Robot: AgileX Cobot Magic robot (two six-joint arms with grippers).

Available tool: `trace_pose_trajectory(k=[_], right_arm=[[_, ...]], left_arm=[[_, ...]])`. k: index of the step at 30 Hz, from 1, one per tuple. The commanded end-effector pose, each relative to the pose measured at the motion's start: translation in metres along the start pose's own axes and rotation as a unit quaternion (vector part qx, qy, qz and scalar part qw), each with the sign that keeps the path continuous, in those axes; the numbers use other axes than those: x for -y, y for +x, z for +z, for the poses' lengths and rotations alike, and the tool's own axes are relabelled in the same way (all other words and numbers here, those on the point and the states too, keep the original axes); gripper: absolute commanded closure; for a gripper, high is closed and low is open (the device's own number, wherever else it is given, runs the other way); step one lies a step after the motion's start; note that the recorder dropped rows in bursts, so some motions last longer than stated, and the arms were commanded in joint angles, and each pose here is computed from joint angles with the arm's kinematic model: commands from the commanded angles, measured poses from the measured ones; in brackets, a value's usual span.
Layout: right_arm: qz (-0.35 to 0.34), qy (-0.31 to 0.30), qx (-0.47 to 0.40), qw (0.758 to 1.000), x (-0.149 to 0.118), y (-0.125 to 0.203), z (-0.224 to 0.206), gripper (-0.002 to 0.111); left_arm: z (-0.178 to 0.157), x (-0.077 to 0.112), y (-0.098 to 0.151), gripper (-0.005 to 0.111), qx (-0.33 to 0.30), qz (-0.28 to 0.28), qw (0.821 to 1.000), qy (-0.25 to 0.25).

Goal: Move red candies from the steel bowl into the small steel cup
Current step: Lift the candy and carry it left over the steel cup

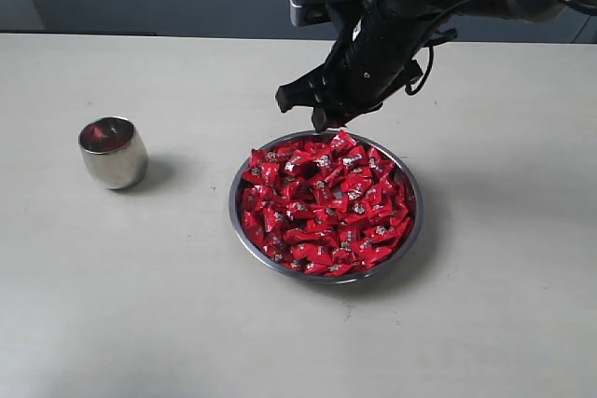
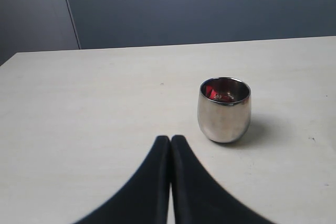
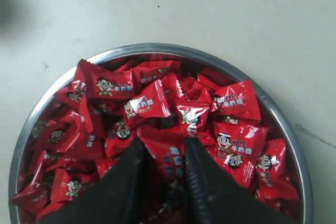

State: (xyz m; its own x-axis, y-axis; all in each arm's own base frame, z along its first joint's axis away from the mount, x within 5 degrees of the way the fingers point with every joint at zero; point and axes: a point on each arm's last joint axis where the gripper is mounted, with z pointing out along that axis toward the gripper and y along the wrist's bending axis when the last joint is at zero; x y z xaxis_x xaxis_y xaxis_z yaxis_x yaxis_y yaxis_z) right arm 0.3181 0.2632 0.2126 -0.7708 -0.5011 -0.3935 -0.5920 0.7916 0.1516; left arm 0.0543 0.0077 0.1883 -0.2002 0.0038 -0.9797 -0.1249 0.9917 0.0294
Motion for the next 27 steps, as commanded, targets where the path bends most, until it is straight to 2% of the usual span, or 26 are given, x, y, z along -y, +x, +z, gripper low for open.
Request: trace_pose_trajectory(k=[1,4,9,15,17,20,27], right_arm=[[-0.008,-0.023,0.040,0.999,-0.004,-0.008,-0.005,0.109],[-0.002,-0.057,0.075,0.996,-0.010,-0.015,-0.005,0.109],[0.002,-0.087,0.070,0.994,-0.014,-0.024,0.008,0.109],[0.012,-0.165,0.091,0.982,-0.027,-0.049,0.020,0.109],[0.010,-0.174,0.102,0.979,-0.032,-0.059,0.023,0.109],[-0.016,-0.197,0.103,0.975,-0.053,-0.070,0.032,0.109],[-0.018,-0.273,0.096,0.957,-0.099,-0.085,0.063,0.109]], left_arm=[[0.000,0.000,0.001,0.106,0.001,-0.002,1.000,0.000],[0.000,0.000,0.001,0.106,0.001,-0.002,1.000,0.000],[0.000,0.000,0.001,0.106,0.001,-0.002,1.000,0.000],[0.000,0.000,0.001,0.106,0.001,-0.002,1.000,0.000],[0.000,0.000,0.001,0.106,0.001,-0.002,1.000,0.000],[0.000,0.000,0.001,0.106,0.001,-0.002,1.000,0.000],[0.000,0.000,0.001,0.106,0.001,-0.002,1.000,0.000]])
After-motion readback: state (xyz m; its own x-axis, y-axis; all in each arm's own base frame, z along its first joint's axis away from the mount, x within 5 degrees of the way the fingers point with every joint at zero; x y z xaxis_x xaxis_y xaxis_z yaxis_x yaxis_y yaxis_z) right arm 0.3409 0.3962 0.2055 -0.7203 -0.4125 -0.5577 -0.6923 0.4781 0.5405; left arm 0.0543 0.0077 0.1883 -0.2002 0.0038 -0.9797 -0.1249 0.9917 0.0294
